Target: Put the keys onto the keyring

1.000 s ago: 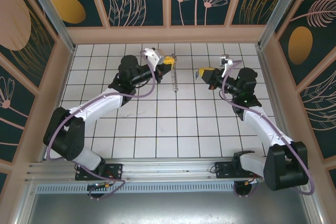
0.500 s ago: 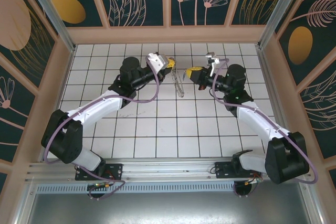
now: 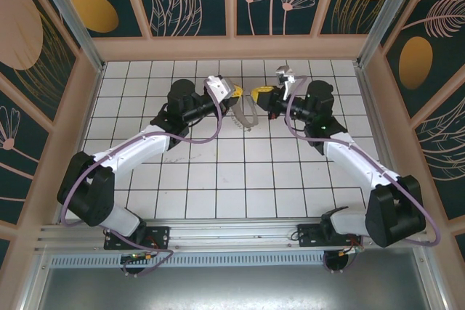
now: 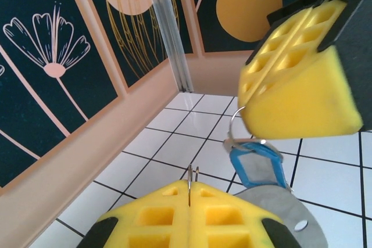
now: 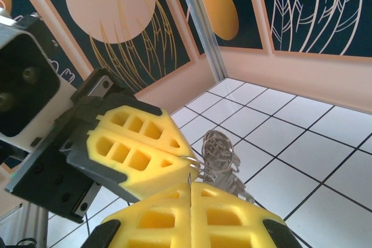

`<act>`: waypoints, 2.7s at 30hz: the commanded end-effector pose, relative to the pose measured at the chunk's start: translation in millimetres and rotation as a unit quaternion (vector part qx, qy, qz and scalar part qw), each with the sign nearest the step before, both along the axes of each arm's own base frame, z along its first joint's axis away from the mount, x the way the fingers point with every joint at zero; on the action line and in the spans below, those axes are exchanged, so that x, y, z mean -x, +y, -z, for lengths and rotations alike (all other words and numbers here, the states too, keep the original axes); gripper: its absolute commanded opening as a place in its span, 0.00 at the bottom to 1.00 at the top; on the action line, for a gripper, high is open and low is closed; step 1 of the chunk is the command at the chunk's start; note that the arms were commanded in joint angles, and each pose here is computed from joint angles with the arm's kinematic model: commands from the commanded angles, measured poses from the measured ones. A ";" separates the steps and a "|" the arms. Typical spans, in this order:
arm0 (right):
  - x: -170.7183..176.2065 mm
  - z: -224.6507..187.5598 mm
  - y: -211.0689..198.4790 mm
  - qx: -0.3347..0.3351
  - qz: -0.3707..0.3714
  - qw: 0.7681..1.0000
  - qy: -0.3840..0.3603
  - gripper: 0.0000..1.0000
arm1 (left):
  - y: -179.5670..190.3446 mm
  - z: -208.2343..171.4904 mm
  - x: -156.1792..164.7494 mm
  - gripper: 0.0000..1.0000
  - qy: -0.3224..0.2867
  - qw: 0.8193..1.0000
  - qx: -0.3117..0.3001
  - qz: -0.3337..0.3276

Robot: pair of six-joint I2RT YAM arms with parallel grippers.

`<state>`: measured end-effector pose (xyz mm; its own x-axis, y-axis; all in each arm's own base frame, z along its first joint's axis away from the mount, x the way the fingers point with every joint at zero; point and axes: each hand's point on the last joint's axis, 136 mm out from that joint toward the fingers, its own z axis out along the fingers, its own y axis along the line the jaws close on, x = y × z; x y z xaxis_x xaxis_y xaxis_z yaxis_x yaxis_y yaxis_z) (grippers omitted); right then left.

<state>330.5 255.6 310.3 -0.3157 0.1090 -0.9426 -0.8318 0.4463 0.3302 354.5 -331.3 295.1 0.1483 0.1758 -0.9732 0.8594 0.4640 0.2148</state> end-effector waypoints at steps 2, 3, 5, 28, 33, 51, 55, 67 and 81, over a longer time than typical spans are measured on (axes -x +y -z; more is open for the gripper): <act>-3.4 -8.9 5.8 0.012 -0.002 1.000 -0.025 0.00 | -4.9 -22.4 9.0 0.00 -0.029 0.999 0.012 0.018; -3.9 -9.1 6.3 0.013 -0.002 1.000 -0.026 0.00 | -5.5 -22.2 9.6 0.00 -0.029 0.999 0.012 0.019; -4.3 -9.2 7.8 0.012 -0.005 1.000 -0.026 0.00 | -6.0 -22.3 9.7 0.00 -0.029 0.999 0.012 0.020; -9.3 -5.9 12.9 0.028 -0.007 0.999 -0.023 0.00 | -11.5 -22.7 15.1 0.00 -0.028 0.999 0.013 0.034; -11.5 -5.2 14.7 0.034 -0.008 0.999 -0.023 0.00 | -12.5 -22.2 16.4 0.00 -0.027 0.999 0.012 0.036; -20.1 -3.2 6.7 0.053 0.018 0.998 -0.024 0.00 | -10.8 -21.1 17.4 0.00 -0.029 0.999 0.008 0.033; -13.3 -5.5 4.9 0.056 0.012 0.998 -0.029 0.00 | -10.6 -21.8 17.3 0.00 -0.030 0.999 0.008 0.032; -4.5 -13.1 -1.6 0.071 0.015 0.996 -0.045 0.00 | -9.3 -20.5 17.0 0.00 -0.029 0.999 0.004 0.029; -4.4 -23.8 4.5 0.066 0.004 0.996 -0.055 0.00 | -9.7 -18.2 17.5 0.00 -0.026 0.999 0.002 0.031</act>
<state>334.9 258.7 306.2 -0.2908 -0.0362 -0.9561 -0.8343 0.4988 0.2348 347.1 -338.1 289.3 0.1396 0.1932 -0.9712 0.8715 0.4417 0.2132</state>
